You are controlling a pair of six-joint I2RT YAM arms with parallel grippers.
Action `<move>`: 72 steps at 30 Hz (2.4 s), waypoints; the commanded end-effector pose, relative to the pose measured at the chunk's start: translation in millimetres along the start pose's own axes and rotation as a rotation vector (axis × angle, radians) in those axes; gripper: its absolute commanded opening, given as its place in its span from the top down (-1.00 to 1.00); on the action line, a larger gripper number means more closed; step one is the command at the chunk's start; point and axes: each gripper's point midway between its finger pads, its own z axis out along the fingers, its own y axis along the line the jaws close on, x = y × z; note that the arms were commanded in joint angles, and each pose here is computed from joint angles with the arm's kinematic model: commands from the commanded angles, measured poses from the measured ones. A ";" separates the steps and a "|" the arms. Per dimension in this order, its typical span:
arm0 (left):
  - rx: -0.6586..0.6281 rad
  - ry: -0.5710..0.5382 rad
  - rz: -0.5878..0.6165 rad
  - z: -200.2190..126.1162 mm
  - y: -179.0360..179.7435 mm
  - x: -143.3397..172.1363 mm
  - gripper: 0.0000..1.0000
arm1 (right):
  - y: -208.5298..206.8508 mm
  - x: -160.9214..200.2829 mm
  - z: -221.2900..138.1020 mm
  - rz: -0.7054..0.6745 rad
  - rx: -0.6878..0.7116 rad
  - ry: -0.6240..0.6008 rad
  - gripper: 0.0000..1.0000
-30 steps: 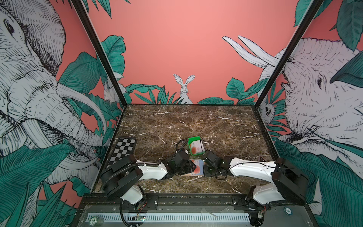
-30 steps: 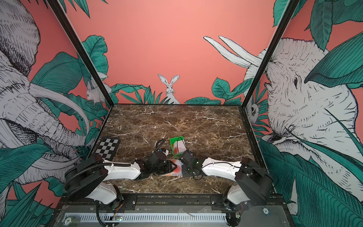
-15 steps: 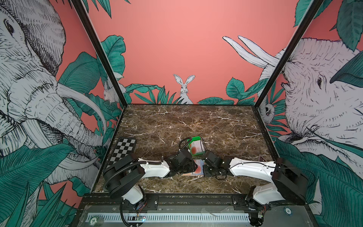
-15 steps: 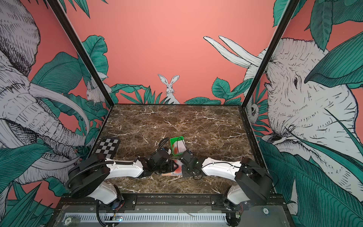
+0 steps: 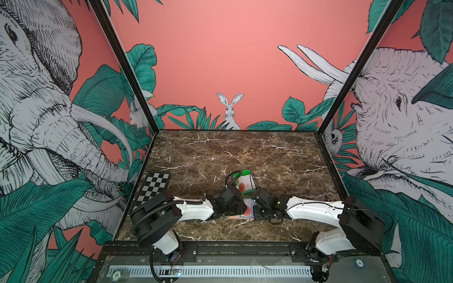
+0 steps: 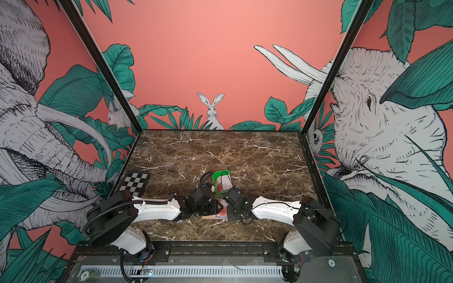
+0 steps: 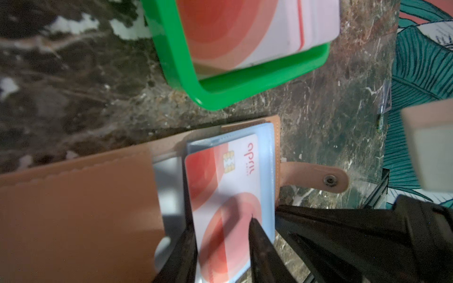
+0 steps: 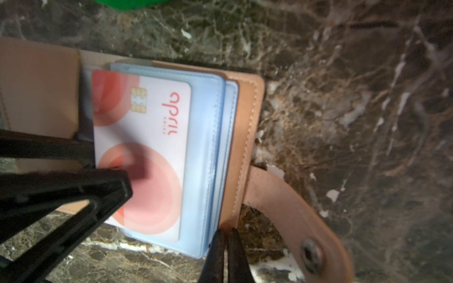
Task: Insert credit cards into a card holder
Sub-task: Insert the credit card into the card slot.
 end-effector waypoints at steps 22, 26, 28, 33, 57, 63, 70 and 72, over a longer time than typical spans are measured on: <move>-0.113 -0.018 0.059 -18.3 15.3 6.8 0.35 | -17.6 14.3 19.0 -0.011 0.074 0.045 0.86; -0.102 -0.034 0.060 -22.2 14.5 5.3 0.32 | -16.1 13.2 18.7 -0.014 0.071 0.043 0.86; -0.092 -0.029 0.066 -21.4 12.6 6.0 0.28 | -15.5 13.3 18.7 -0.014 0.070 0.045 0.86; -0.080 -0.015 0.076 -16.2 8.3 6.5 0.22 | -14.8 12.6 18.0 -0.017 0.070 0.044 0.86; 0.015 0.001 0.102 -4.0 -17.1 3.5 0.24 | -19.1 16.2 20.0 -0.008 0.074 0.043 0.87; 0.018 0.001 0.124 -5.0 -21.4 1.6 0.24 | -20.4 17.4 21.2 -0.007 0.078 0.046 0.87; 0.034 0.019 0.148 -2.1 -27.0 3.5 0.24 | -19.0 16.5 21.3 -0.007 0.075 0.044 0.87; 0.039 0.022 0.153 -0.9 -28.8 4.3 0.24 | -19.6 17.3 21.7 -0.008 0.078 0.048 0.87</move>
